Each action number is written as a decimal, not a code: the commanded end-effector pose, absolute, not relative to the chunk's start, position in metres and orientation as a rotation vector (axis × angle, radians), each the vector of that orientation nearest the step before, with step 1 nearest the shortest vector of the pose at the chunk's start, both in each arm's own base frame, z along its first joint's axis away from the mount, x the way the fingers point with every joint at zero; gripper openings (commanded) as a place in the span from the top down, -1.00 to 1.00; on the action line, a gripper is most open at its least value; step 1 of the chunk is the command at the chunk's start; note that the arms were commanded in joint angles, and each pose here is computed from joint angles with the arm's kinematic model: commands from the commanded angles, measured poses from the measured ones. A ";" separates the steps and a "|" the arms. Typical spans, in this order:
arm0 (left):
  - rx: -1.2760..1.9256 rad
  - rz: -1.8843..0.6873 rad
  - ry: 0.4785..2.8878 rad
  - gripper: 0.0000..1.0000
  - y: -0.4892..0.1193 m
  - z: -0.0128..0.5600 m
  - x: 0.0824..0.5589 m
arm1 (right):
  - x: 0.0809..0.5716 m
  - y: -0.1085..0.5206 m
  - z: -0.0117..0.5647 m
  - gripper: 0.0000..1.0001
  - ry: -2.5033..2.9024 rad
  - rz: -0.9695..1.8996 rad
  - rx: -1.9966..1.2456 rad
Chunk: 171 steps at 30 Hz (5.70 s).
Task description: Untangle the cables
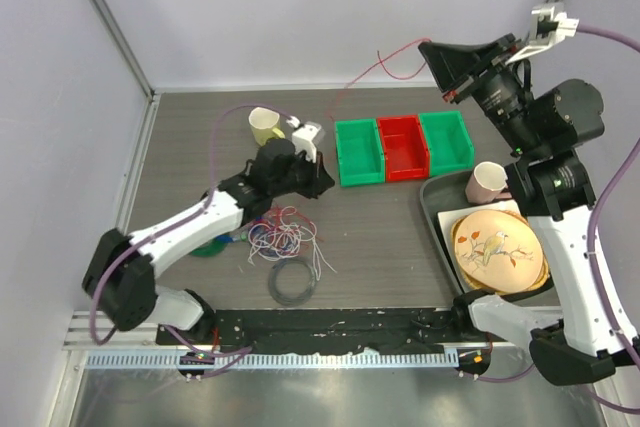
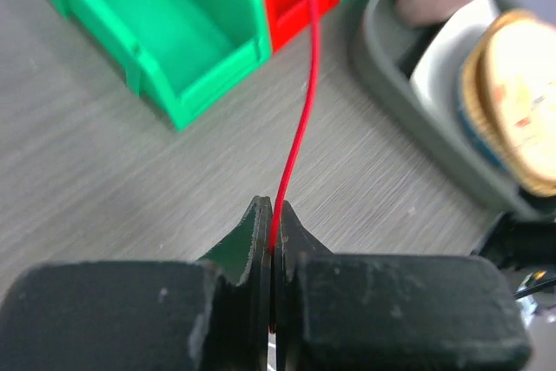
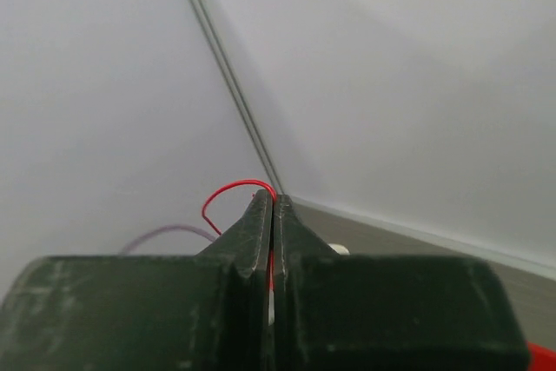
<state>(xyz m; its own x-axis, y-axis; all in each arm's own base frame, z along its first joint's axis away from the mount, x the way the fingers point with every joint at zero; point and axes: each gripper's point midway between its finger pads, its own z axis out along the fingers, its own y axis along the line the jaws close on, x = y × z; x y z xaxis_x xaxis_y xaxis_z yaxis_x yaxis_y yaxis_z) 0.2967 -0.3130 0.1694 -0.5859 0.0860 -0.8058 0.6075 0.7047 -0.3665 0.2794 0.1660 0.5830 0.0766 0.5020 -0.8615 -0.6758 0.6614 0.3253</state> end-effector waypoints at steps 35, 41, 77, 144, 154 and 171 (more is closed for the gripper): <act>0.344 -1.572 1.582 0.99 -0.388 0.426 0.286 | 0.269 0.206 0.286 -0.66 1.522 0.971 -0.335; 0.386 -1.614 1.601 0.99 -0.390 0.419 0.268 | 0.267 0.211 0.290 -0.68 1.332 0.861 -0.543; 0.174 -1.004 1.885 -1.00 -0.290 0.326 0.269 | 0.286 0.224 0.327 0.98 1.404 0.992 -0.139; -0.077 -0.663 2.057 1.00 -0.201 0.181 0.261 | 0.502 -0.005 0.368 0.98 1.476 0.135 0.331; -0.066 -0.644 2.072 0.99 -0.201 0.175 0.263 | 0.502 -0.001 0.421 0.98 1.360 0.173 0.287; -0.079 -0.618 2.104 1.00 -0.198 0.162 0.262 | 0.484 0.027 0.401 0.98 1.404 0.336 0.238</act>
